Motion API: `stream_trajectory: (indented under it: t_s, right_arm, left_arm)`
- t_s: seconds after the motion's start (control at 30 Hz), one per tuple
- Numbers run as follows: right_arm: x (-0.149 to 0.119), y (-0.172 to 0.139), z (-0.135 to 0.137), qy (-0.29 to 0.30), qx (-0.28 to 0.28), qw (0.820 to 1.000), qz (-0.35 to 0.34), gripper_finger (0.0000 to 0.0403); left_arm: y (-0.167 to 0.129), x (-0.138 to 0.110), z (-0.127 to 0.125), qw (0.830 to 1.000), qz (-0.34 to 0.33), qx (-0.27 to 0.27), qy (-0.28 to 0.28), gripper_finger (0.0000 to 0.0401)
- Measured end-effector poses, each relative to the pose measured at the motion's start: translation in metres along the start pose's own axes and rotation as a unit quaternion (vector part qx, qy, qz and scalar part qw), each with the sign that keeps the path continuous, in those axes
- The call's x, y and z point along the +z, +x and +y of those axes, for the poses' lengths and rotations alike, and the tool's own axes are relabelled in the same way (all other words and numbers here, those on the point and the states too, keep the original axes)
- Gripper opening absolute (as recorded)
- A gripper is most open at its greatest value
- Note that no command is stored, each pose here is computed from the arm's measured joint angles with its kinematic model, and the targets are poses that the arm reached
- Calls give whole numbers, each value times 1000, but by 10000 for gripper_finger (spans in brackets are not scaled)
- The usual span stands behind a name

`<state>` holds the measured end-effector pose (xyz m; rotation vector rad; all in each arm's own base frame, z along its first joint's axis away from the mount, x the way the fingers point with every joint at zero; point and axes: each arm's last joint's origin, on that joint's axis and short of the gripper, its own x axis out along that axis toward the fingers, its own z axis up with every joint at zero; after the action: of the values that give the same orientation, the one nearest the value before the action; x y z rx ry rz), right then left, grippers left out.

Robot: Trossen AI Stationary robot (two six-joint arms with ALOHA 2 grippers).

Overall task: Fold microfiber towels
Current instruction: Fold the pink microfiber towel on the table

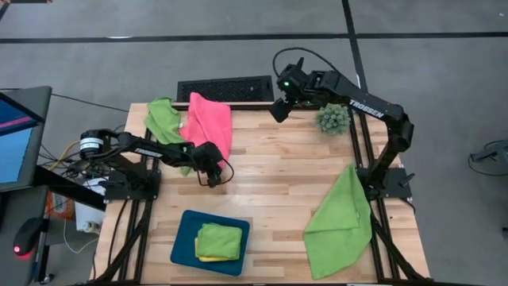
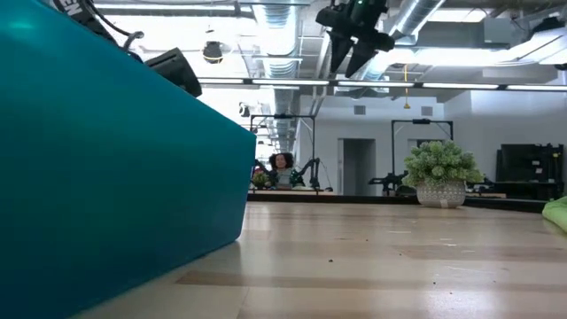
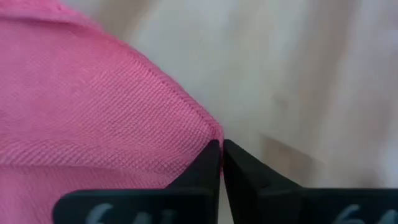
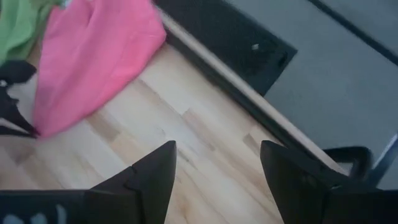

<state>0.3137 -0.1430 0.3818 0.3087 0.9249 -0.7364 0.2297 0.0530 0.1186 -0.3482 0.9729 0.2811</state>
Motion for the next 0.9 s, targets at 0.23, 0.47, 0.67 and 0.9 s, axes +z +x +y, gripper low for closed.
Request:
stream_trajectory:
  t_s: [0.23,0.47,0.67,0.9]
  right_arm:
    - [4,11,10,-106,61,992,-9,260]
    - [9,22,22,-198,157,967,-24,260]
    - [14,54,53,-275,262,923,-55,260]
    - [5,140,106,-306,293,904,-55,260]
  left_arm:
    - [-52,51,-23,995,2,-82,59,1]
    - [-98,68,-45,976,103,-132,137,0]
    - [-109,54,-72,954,163,-150,199,0]
    - [-112,39,-99,944,179,-144,237,0]
